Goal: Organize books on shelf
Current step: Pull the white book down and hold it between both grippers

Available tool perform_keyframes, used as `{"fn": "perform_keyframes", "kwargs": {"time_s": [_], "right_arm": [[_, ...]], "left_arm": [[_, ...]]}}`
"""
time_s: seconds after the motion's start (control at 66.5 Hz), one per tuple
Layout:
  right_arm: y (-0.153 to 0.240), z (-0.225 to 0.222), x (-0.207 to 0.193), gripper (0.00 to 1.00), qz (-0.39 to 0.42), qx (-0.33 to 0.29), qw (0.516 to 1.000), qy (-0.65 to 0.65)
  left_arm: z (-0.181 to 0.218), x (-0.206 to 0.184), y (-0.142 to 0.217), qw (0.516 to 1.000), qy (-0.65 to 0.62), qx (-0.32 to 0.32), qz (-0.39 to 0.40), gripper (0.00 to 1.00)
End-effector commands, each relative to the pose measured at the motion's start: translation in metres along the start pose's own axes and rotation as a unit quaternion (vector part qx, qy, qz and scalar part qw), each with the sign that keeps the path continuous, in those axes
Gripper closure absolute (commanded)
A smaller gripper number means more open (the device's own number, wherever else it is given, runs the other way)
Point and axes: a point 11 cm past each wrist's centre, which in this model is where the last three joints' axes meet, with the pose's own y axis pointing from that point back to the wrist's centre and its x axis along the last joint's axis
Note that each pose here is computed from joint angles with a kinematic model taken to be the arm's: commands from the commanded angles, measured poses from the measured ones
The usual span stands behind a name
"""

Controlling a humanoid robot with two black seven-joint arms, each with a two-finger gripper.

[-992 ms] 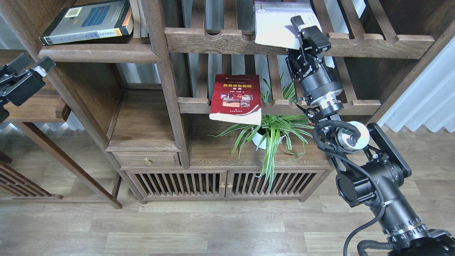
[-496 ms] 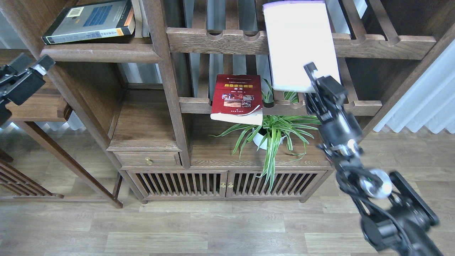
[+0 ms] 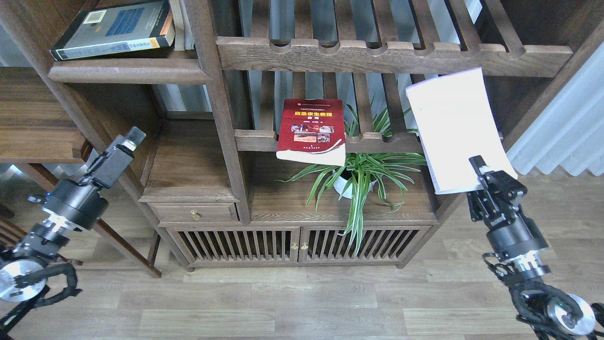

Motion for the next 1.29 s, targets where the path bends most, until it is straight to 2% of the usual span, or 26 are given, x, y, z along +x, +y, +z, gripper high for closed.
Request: {"fn": "perform_keyframes", "kwargs": {"time_s": [0.0, 0.211, 0.406, 0.421, 0.917, 1.278], "right_arm": [[0.018, -0.003, 0.015, 0.99, 0.029, 0.008, 1.0, -0.002], [0.05, 0.016, 0.04, 0.99, 0.075, -0.012, 0.997, -0.022], [0.07, 0.049, 0.059, 0.99, 0.101, -0.048, 0.992, -0.058], [0.074, 0.062, 0.063, 0.98, 0.107, -0.064, 0.99, -0.07], [0.092, 0.17, 0.083, 0.98, 0.149, -0.219, 0.955, -0.131], [0.08, 0.193, 0.078, 0.98, 0.132, -0.243, 0.951, -0.138]], "left_arm": [[-0.046, -0.005, 0.009, 0.998, 0.052, 0.016, 0.009, 0.0], [-0.14, -0.038, 0.023, 0.982, 0.186, 0.027, 0.026, 0.0], [-0.188, -0.077, 0.02, 0.964, 0.262, 0.034, 0.017, 0.0], [-0.194, -0.079, 0.024, 0.963, 0.266, 0.041, 0.02, 0.0], [-0.227, -0.088, 0.058, 0.95, 0.298, 0.074, 0.047, 0.01], [-0.24, -0.095, 0.069, 0.944, 0.312, 0.09, 0.054, 0.04]]}}
